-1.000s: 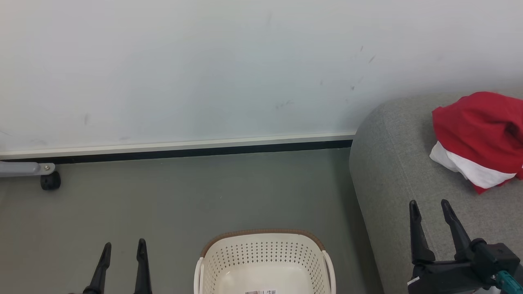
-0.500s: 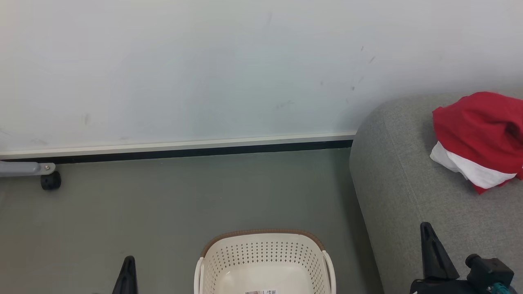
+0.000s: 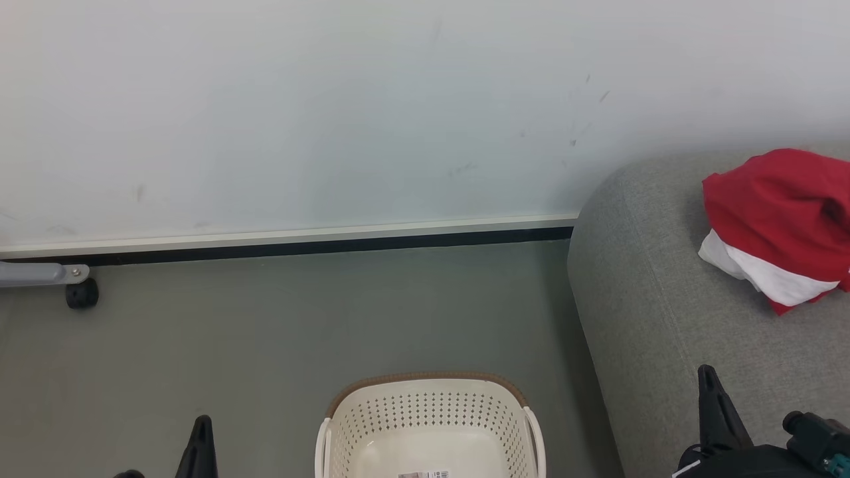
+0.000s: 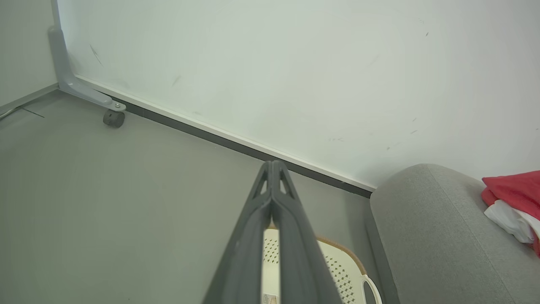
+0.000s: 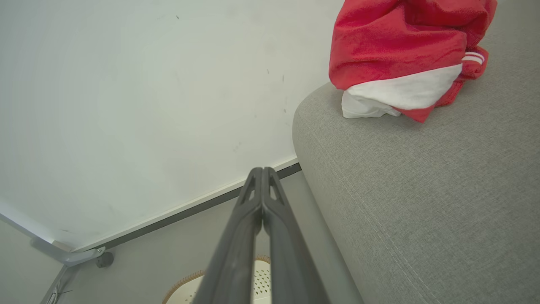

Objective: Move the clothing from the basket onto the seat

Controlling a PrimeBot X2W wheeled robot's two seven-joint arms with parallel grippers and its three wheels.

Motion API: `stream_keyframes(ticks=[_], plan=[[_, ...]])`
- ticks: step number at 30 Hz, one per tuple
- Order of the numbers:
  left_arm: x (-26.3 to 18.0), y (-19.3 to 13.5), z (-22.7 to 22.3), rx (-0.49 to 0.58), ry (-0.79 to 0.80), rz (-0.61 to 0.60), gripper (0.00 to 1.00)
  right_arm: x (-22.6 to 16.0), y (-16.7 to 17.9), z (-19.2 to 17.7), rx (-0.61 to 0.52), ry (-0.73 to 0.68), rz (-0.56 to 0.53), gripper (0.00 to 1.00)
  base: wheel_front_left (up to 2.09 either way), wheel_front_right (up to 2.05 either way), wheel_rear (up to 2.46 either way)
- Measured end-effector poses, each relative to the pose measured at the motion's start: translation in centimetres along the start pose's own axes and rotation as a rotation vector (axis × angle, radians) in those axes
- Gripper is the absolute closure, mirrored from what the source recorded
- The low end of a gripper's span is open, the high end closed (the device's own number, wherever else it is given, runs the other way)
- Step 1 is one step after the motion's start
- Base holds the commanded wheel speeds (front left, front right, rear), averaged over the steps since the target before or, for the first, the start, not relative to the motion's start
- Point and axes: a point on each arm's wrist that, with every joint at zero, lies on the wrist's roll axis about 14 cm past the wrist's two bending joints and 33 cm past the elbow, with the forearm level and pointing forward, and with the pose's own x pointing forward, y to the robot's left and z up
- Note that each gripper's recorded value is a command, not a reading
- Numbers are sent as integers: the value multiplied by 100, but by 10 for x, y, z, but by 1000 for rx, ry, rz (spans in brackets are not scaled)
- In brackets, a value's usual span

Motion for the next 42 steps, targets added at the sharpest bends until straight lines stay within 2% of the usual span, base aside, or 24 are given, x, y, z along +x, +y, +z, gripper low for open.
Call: stream_keyframes(ticks=[42], plan=[[23,1,-2,-578,86,3,100,11,-20,-1,622,52,-69,100,0,0,0]])
